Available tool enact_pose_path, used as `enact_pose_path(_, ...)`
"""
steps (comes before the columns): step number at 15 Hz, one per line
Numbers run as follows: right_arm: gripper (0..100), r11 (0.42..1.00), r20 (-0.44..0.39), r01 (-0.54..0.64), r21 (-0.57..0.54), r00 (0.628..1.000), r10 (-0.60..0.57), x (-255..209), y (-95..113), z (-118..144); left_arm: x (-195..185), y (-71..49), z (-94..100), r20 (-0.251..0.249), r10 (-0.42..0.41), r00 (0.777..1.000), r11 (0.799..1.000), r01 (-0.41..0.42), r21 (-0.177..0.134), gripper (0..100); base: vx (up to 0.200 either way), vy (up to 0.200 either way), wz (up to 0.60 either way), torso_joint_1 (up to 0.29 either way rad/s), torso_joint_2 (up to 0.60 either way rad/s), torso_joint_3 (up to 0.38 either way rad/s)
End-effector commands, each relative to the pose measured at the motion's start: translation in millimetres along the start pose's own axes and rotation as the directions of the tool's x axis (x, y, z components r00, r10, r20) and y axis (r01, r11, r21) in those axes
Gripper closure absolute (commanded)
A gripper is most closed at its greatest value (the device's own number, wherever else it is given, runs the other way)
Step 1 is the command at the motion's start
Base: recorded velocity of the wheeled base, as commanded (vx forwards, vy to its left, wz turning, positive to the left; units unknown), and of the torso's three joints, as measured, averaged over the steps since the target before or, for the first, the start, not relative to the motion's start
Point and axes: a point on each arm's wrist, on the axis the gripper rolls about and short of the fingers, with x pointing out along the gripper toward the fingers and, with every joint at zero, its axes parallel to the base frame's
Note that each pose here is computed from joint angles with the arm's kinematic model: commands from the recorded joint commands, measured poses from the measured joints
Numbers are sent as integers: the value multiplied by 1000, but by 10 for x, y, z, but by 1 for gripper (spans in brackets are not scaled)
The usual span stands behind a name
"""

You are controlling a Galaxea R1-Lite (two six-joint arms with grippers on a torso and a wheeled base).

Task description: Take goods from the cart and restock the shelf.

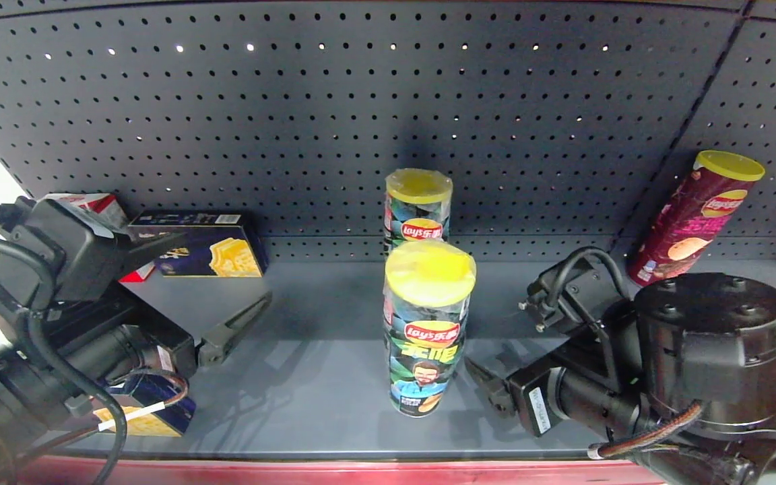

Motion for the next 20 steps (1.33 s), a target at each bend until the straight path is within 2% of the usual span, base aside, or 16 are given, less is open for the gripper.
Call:
enact_pose_path(1,0,1000,-23,-6,-15,1000,6,117,74,-25,-2,2,7,3,1,1000,1000,-1,0,0,0,0,0,0,0,0)
enact_pose_path(7,0,1000,-24,-10,-22,1000,9,183,117,-6,-15,6,18,9,3,1000,1000,-3,-1,0,0,0,0,0,0,0)
enact_pose_path(12,0,999,1,31,9,1000,-31,5,-101,1,-22,-31,-9,-1,-15,1000,1000,15,0,0,0,0,0,0,0,0)
enact_pose_path(13,0,998,12,52,25,999,-53,-60,-208,6,-22,-138,-65,-36,-72,997,997,72,8,0,0,0,0,0,0,0)
enact_pose_path(14,0,998,15,60,31,998,-60,-69,-238,12,-19,-179,-72,-46,-92,995,996,92,10,0,0,0,0,0,0,0)
enact_pose_path(15,0,996,22,81,45,996,-83,-75,-309,34,12,-273,-99,-84,-118,989,992,120,26,0,0,0,0,0,0,0)
enact_pose_path(16,0,993,35,100,61,994,-103,-78,-371,77,49,-369,-138,-125,-124,984,990,132,57,0,0,0,0,0,0,0)
enact_pose_path(18,0,990,40,118,73,992,-121,-73,-430,95,116,-468,-163,-153,-137,979,986,150,74,0,0,0,0,0,0,0)
enact_pose_path(20,0,987,46,139,86,989,-144,-71,-492,118,203,-540,-198,-191,-125,974,984,146,103,0,0,0,0,0,0,0)
